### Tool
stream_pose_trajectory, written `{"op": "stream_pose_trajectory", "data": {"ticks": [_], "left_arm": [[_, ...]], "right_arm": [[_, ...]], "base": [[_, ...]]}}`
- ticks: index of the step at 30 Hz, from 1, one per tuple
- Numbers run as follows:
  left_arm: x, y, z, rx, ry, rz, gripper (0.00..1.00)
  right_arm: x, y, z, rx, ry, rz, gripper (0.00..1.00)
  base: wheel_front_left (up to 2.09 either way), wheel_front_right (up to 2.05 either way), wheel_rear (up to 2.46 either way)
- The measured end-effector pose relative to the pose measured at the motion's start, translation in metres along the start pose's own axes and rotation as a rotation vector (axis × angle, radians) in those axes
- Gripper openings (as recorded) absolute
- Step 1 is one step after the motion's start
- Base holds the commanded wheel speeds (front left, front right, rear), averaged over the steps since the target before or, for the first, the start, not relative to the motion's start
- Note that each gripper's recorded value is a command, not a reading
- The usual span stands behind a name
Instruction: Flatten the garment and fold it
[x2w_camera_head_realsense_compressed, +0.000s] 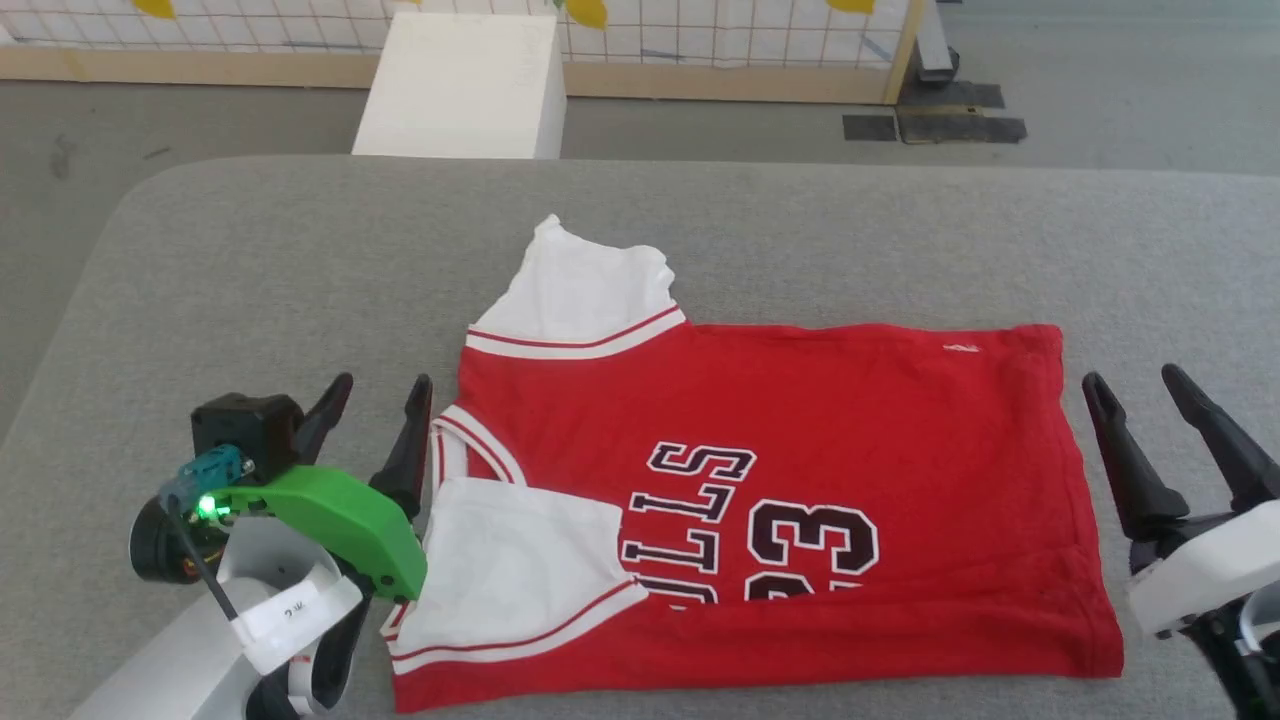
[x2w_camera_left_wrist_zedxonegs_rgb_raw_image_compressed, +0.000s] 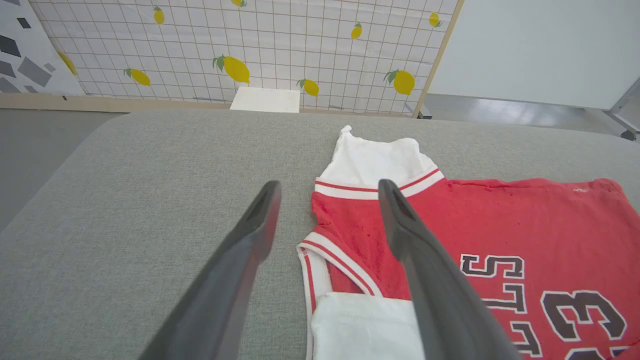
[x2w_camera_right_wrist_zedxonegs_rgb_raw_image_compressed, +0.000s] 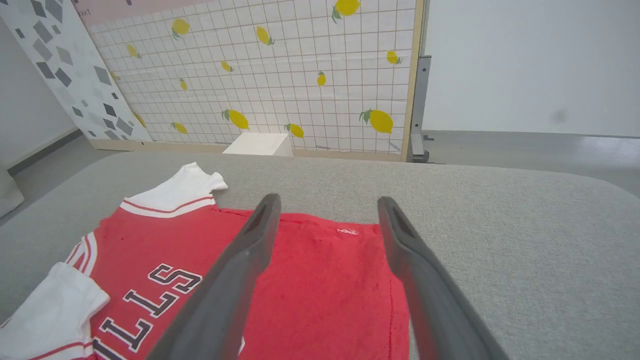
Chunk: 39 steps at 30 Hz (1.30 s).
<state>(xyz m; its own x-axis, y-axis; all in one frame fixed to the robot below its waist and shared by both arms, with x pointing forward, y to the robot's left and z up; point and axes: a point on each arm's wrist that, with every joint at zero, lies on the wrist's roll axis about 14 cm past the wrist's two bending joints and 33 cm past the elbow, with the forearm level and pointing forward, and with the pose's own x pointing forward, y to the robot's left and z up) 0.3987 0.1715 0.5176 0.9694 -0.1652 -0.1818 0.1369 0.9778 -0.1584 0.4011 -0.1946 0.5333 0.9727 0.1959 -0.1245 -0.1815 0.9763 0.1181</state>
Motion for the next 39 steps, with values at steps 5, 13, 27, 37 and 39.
{"op": "stream_pose_trajectory", "data": {"ticks": [5, 13, 27, 37, 39], "left_arm": [[0.014, -0.009, -0.001, 0.02, 0.007, -0.051, 1.0], [0.062, -0.017, -0.007, 0.146, 0.157, -0.158, 1.0], [0.182, -0.002, -0.002, 0.381, 0.61, -0.27, 1.0], [0.213, 0.005, -0.061, 0.356, 0.999, -0.247, 1.0], [0.22, 0.005, -0.072, 0.357, 1.021, -0.247, 1.0]], "right_arm": [[-0.003, 0.001, 0.006, 0.014, -0.111, -0.028, 1.0], [-0.002, -0.005, -0.002, 0.033, -0.157, -0.084, 1.0], [0.011, -0.034, -0.027, 0.042, -0.134, -0.195, 1.0], [0.008, -0.056, -0.065, 0.053, -0.05, -0.29, 1.0], [0.008, -0.06, -0.071, 0.052, -0.036, -0.304, 1.0]], "base": [[0.0, 0.0, 0.0], [0.0, 0.0, 0.0], [0.0, 0.0, 0.0], [0.0, 0.0, 0.0], [0.0, 0.0, 0.0]]}}
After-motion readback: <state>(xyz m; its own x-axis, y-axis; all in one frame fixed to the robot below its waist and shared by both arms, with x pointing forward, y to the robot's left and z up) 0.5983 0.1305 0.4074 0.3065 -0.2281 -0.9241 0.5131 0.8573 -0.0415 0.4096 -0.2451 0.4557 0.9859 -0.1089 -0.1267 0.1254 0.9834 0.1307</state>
